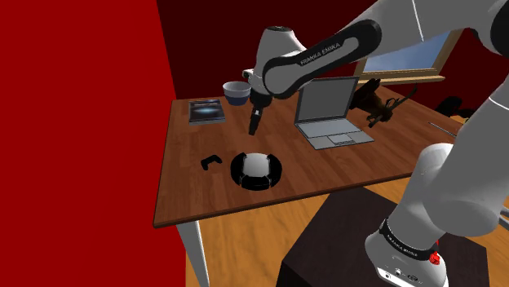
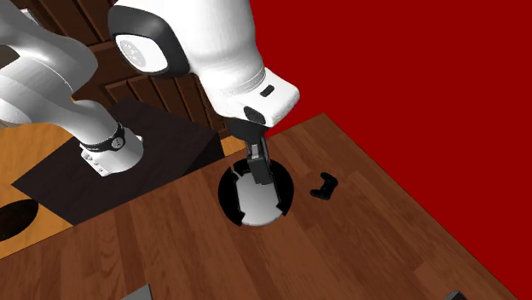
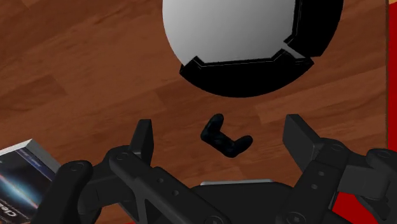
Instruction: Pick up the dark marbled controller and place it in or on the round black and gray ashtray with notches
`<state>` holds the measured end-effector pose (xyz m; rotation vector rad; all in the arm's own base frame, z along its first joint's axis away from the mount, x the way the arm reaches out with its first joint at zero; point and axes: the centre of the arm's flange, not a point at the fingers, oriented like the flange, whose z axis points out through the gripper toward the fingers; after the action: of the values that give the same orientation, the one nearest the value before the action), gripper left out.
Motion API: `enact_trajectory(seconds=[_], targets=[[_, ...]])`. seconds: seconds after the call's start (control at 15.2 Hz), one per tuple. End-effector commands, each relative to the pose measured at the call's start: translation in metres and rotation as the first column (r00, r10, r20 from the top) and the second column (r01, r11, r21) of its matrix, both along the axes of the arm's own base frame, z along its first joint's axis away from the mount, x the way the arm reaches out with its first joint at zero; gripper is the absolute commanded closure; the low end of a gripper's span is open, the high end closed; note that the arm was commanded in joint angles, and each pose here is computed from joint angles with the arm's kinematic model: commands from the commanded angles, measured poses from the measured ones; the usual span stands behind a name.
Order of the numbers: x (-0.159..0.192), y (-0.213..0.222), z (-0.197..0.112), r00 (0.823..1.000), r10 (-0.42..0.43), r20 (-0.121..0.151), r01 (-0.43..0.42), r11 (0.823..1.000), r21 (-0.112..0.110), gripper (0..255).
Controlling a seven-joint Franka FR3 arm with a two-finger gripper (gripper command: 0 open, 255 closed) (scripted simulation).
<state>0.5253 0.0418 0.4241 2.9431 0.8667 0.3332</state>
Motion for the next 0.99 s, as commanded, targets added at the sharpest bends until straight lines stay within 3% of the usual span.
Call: enact_trajectory(seconds=[0.0,0.4,0.79,0.92], targets=[[0.017,0.01,-0.017,0.999,0.045,0.004,-0.045,0.999,0.0,0],[0.064,0.045,-0.067,0.985,0.174,0.011,-0.174,0.985,-0.001,0],[0.104,0.085,-0.117,0.954,0.298,0.017,-0.298,0.955,-0.003,0],[0.107,0.086,-0.127,0.954,0.298,0.017,-0.298,0.955,-0.003,0]])
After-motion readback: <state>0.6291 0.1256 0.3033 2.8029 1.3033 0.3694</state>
